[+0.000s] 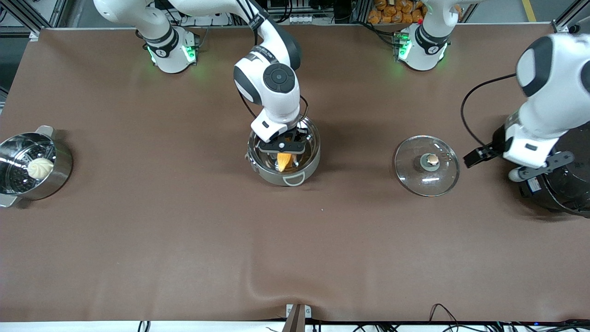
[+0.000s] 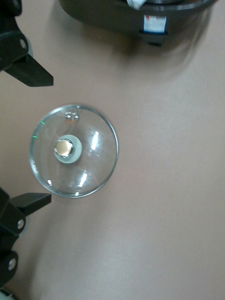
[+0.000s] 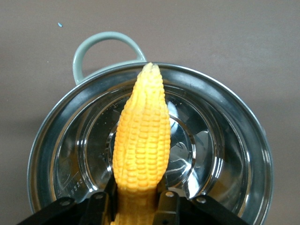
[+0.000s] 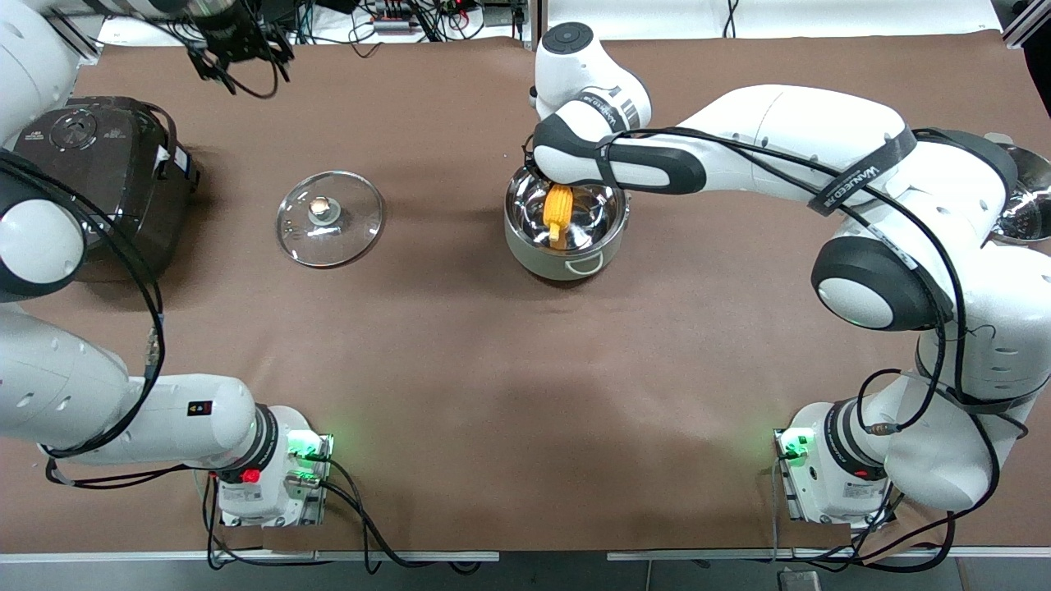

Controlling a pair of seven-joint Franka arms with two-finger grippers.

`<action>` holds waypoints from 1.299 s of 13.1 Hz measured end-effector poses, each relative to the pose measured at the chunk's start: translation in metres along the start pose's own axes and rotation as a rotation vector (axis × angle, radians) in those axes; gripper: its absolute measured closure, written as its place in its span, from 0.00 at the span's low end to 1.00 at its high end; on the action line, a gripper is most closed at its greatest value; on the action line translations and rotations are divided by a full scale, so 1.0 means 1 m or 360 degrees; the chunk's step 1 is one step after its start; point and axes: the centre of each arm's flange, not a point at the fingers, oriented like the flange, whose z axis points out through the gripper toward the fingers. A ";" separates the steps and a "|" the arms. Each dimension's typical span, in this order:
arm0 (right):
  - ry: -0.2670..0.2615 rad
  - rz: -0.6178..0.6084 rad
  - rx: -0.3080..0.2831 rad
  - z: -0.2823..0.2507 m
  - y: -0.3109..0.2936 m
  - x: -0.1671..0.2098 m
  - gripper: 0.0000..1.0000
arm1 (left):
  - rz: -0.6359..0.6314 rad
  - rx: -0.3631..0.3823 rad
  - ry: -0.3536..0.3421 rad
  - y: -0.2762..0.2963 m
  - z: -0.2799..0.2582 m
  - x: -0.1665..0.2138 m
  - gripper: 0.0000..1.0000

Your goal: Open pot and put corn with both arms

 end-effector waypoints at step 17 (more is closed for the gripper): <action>0.0018 0.0084 0.0099 -0.229 0.306 0.122 0.00 | 0.0347 0.0018 -0.0027 -0.013 -0.105 -0.014 0.00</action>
